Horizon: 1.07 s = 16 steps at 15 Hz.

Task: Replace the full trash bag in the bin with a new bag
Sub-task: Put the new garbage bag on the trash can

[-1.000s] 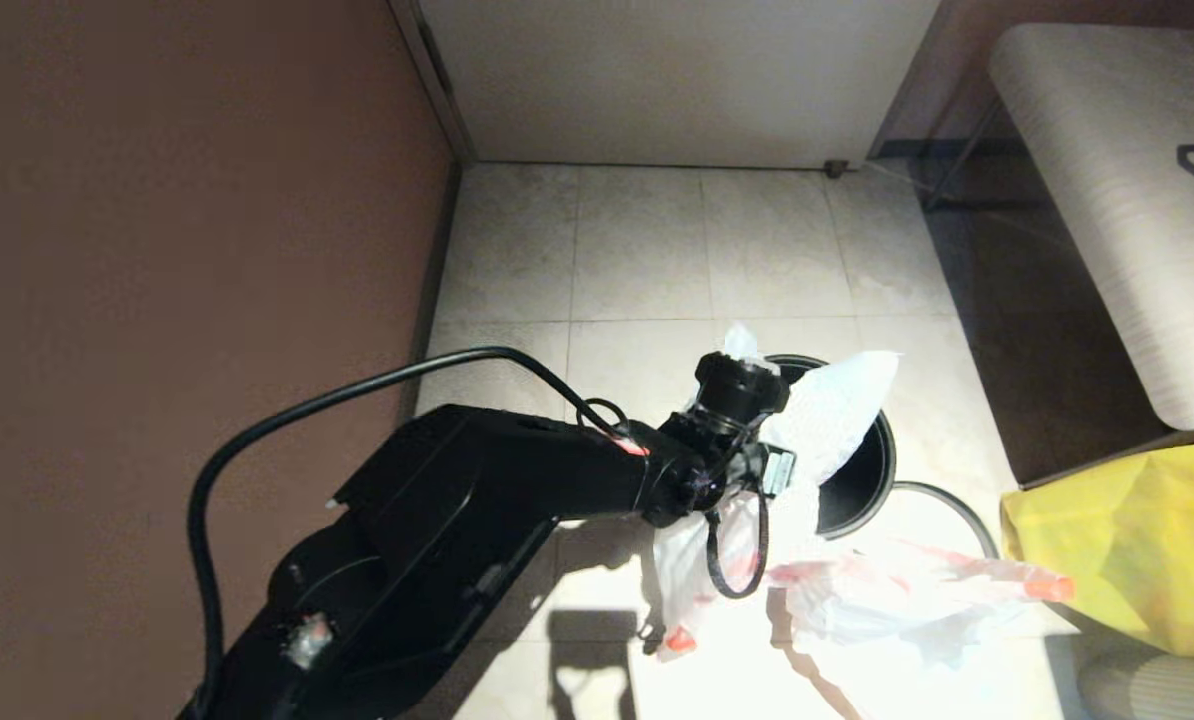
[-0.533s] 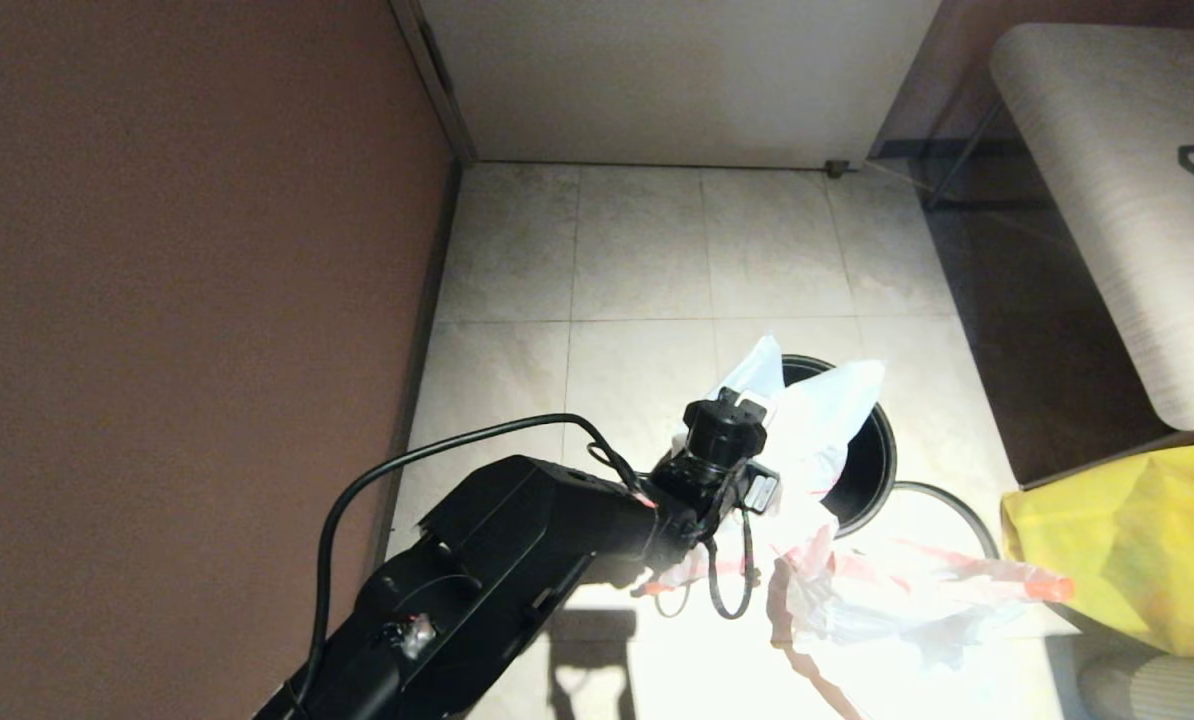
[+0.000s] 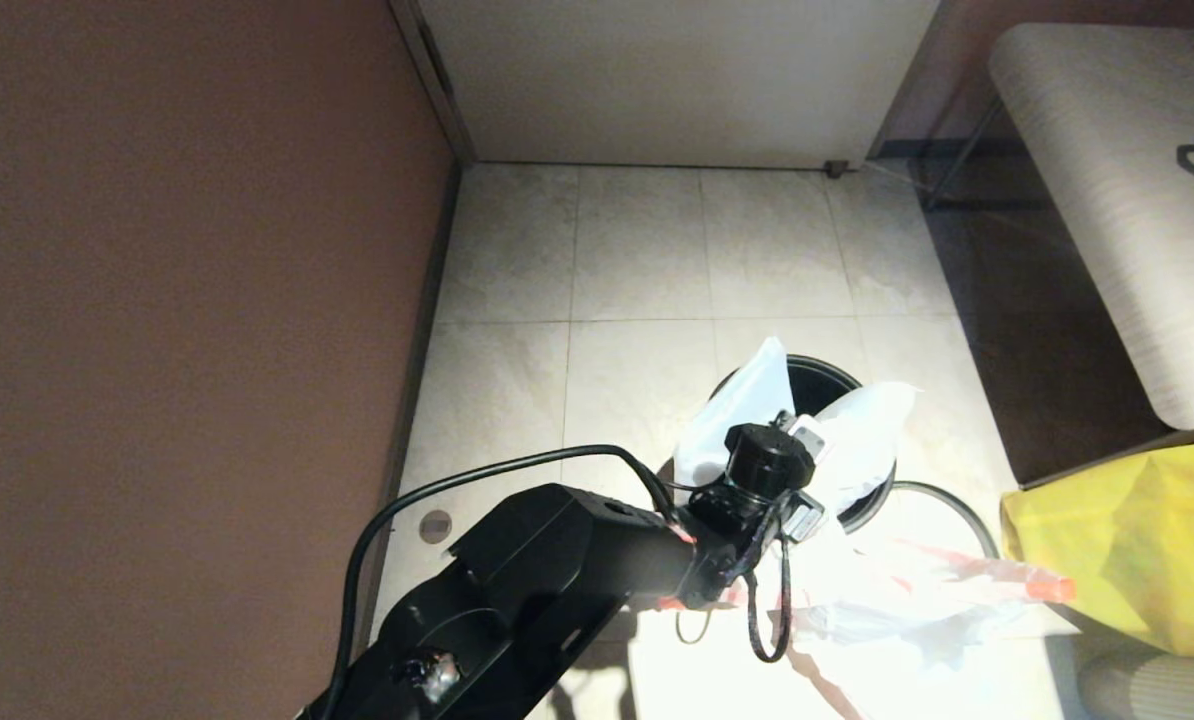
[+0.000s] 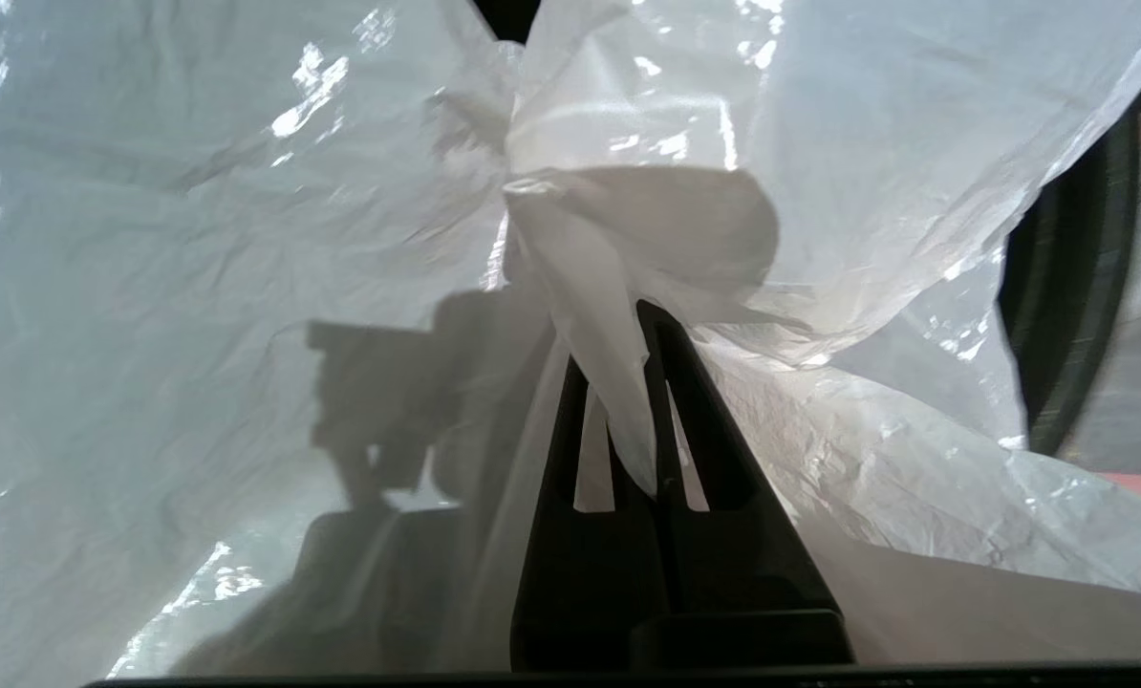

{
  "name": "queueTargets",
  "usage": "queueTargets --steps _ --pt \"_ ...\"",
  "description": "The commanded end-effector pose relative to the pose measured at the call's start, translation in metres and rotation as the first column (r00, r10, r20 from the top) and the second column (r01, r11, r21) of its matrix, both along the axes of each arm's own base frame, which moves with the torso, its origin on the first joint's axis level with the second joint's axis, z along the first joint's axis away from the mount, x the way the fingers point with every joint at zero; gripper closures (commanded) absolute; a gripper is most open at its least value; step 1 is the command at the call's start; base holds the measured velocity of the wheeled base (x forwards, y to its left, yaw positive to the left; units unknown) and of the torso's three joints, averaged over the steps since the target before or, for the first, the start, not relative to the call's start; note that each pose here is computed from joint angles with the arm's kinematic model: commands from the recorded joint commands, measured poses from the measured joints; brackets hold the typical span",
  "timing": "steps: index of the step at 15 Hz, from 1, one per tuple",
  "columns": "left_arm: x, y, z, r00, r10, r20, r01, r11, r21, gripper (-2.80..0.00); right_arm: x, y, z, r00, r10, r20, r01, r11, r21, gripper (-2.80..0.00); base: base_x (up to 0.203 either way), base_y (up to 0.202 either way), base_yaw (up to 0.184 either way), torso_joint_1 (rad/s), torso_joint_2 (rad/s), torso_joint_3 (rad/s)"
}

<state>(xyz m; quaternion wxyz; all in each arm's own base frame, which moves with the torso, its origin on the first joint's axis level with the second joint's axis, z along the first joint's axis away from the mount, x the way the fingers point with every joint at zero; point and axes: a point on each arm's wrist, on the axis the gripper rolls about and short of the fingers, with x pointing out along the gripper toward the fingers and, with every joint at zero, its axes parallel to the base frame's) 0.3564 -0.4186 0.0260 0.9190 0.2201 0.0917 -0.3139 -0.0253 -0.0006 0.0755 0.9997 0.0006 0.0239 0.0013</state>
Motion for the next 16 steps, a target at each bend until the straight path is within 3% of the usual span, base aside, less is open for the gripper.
queueTargets --steps 1,5,6,9,13,16 --pt "0.002 0.0 -0.005 1.0 -0.001 0.024 0.001 1.0 0.004 0.0 0.0 0.0 0.0 1.0 0.001 -0.001 -0.001 1.0 0.0 0.0 0.0 0.0 0.0 0.0 0.0 0.0" --pt "0.002 -0.001 -0.003 0.999 0.008 0.043 -0.008 1.0 0.006 0.0 0.0 0.0 0.0 1.0 0.001 -0.001 -0.001 1.0 0.0 0.0 0.0 0.0 0.0 0.0 0.0 0.0" --pt "0.003 0.0 -0.003 0.998 0.024 0.065 -0.025 0.999 0.02 -2.8 0.0 0.0 0.0 1.0 0.001 -0.002 -0.001 1.0 0.0 0.0 0.0 0.0 0.0 0.0 0.0 0.0" --pt "0.004 -0.001 0.003 0.993 0.051 0.106 -0.05 0.999 -0.009 -2.8 0.0 0.0 0.0 1.0 0.001 -0.001 -0.001 1.0 0.0 0.0 0.0 0.0 0.0 0.0 0.0 0.0" --pt "-0.002 -0.001 0.049 0.969 0.155 0.194 -0.13 0.982 -0.136 -2.8 0.0 0.0 0.0 1.0 0.001 -0.001 -0.001 1.0 0.0 0.0 0.0 0.0 0.0 0.0 0.0 0.0" --pt "-0.021 -0.005 0.076 0.965 0.191 0.182 -0.153 0.967 -0.206 -2.8 0.0 0.0 0.0 1.0 0.001 -0.002 -0.001 1.0 0.0 0.0 0.0 0.0 0.0 0.0 0.0 0.0"
